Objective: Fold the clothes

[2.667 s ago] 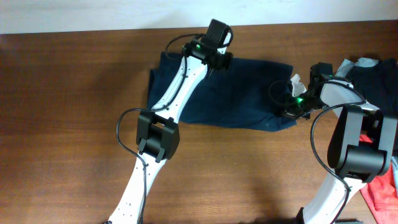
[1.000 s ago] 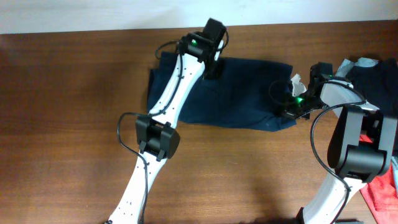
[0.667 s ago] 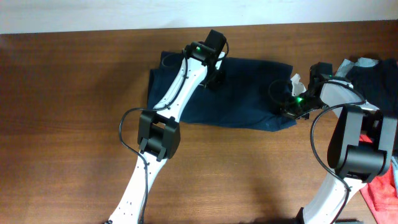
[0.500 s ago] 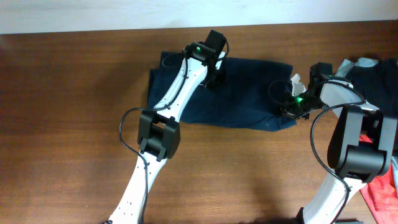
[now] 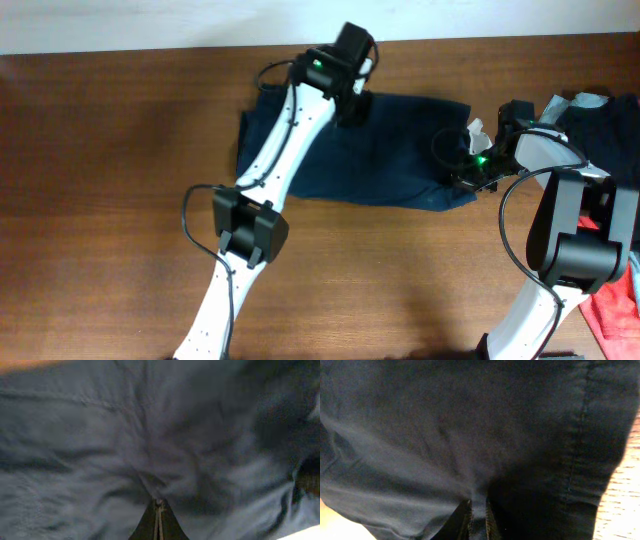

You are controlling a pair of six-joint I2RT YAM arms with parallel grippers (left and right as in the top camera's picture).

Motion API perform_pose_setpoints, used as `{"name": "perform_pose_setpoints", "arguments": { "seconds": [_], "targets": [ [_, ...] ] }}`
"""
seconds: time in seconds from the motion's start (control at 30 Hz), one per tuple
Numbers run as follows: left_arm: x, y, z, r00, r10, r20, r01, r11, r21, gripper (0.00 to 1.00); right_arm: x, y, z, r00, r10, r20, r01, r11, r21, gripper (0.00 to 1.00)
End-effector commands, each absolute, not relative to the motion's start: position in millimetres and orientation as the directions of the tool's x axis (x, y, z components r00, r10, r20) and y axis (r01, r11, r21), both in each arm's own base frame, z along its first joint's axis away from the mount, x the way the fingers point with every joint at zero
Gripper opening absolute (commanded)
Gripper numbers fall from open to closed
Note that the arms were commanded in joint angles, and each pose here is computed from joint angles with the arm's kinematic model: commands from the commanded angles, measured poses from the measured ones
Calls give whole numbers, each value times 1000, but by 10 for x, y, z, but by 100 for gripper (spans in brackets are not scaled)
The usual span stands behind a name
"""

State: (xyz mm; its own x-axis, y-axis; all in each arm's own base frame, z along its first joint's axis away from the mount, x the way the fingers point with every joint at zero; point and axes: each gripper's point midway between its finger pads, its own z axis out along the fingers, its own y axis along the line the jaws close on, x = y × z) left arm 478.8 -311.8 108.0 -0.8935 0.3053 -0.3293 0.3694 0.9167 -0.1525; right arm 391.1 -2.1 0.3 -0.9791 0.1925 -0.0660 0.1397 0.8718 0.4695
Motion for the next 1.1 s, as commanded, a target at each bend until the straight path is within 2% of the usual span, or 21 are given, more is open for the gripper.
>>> {"name": "perform_pose_setpoints", "arguments": {
  "seconds": [0.0,0.2,0.43,0.5,0.73,0.83,1.07],
  "targets": [
    [4586,-3263,723,-908,343,-241,383,913,-143,0,3762,-94,-270,-982,191,-5,173,901,399,18],
    [4380,-3286,257,-914,385,-129,397,913,-93,0,3761,-93,-270,-982,191,-4,173,901,399,18],
    [4481,-3212,144,-912,383,-145,390,920,-29,0,3763,-94,-270,-982,191,-5,173,901,399,18],
    [4520,-3235,267,-908,380,-175,391,920,-35,0,3762,-94,-270,-982,190,-5,173,901,399,18],
    [4683,-3229,1149,-868,345,-357,381,924,-34,0,3763,-94,-270,-982,191,-5,173,901,399,18],
    [4667,-3160,1143,-884,322,-340,353,935,-31,0,3762,-94,-270,-982,191,-5,173,901,399,18],
    [4571,-3081,795,-920,311,-240,323,946,-12,0,3762,-94,-270,-982,191,-5,173,901,399,18]
  ]
}}
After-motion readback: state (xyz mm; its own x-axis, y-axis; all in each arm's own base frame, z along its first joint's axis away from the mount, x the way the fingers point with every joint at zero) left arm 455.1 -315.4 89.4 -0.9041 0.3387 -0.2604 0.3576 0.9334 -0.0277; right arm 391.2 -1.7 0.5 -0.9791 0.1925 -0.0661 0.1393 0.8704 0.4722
